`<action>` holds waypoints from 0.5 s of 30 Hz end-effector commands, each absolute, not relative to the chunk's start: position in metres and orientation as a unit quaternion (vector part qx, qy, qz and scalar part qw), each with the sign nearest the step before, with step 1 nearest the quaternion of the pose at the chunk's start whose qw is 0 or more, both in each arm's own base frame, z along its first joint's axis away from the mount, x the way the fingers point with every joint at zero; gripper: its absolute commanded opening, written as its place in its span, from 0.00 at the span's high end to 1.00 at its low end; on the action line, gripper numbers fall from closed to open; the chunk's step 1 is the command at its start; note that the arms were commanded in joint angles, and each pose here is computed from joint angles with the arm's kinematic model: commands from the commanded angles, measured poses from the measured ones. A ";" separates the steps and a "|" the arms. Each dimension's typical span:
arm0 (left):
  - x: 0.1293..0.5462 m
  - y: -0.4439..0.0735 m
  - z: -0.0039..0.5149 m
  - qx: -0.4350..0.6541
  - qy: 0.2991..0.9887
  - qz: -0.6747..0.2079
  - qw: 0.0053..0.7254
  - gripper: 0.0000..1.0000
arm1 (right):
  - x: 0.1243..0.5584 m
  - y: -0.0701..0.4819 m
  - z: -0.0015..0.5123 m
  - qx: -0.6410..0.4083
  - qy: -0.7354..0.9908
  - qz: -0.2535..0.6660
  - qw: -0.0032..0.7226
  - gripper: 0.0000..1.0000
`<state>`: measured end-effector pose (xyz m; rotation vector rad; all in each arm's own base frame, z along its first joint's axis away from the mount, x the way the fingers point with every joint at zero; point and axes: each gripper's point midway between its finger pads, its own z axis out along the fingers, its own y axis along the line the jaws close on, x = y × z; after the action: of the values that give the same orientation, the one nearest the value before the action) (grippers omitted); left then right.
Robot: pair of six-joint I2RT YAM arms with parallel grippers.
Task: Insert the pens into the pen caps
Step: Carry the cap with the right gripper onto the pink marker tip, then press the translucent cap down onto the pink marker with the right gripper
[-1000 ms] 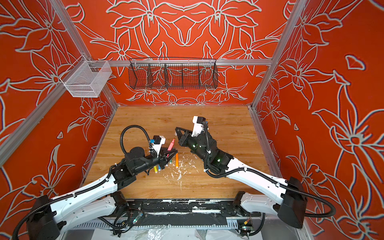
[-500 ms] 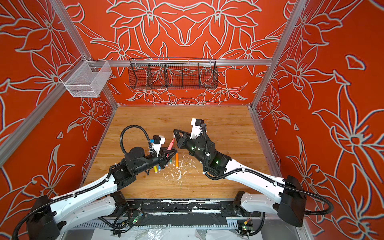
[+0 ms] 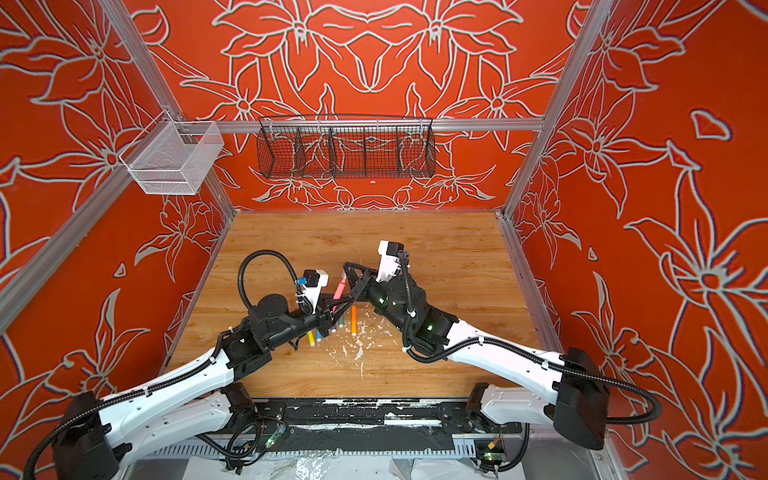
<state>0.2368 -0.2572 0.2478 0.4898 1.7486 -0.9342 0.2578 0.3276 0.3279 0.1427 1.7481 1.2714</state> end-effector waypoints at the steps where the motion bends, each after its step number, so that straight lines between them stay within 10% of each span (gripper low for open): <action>1: 0.238 -0.257 0.257 0.187 0.723 -0.418 0.517 1.00 | 0.241 0.344 0.318 0.039 0.715 0.533 0.451 1.00; 15: 0.233 -0.257 0.263 0.178 0.707 -0.475 0.492 1.00 | 0.203 0.374 0.284 -0.001 0.737 0.510 0.444 1.00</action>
<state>0.2312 -0.2539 0.2367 0.4421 1.8135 -1.0848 0.2497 0.3358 0.3104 0.2045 1.7121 1.1601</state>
